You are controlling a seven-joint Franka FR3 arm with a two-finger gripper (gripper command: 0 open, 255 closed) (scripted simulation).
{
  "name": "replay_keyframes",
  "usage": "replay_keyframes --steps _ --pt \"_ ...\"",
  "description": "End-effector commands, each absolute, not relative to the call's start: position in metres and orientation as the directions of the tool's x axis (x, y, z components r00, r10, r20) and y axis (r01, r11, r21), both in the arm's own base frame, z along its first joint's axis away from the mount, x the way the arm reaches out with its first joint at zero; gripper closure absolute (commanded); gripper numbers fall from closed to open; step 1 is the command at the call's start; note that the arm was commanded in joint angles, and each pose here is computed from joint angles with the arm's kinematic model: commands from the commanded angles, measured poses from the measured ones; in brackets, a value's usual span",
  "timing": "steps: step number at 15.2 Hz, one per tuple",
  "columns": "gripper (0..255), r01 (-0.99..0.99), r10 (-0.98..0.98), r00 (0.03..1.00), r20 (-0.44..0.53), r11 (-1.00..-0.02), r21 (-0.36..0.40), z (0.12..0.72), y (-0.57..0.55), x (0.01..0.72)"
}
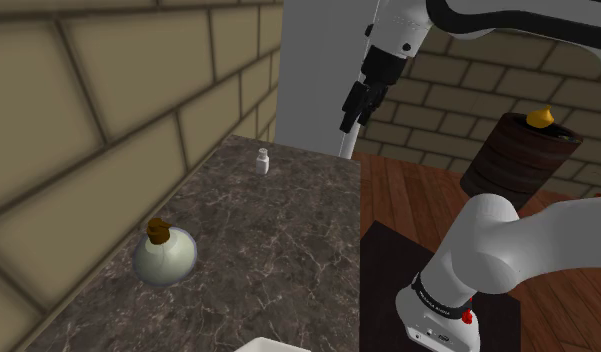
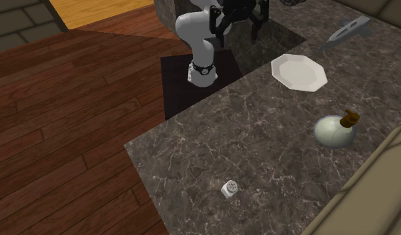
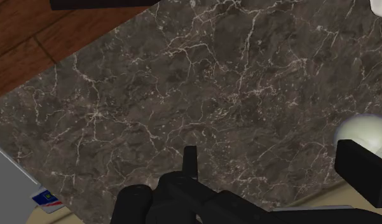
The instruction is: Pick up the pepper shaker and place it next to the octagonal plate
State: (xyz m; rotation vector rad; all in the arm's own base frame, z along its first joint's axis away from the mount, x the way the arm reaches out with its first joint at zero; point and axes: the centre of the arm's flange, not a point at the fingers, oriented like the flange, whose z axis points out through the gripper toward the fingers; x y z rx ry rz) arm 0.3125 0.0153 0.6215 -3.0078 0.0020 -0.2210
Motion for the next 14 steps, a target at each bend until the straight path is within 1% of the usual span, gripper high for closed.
replay_keyframes --steps 1,14 --pt "0 0.008 -0.01 0.989 0.146 -0.992 -0.125 0.621 0.015 0.313" --pt "0 0.072 0.042 0.981 0.191 -0.986 -0.151 0.51 -0.033 0.432"
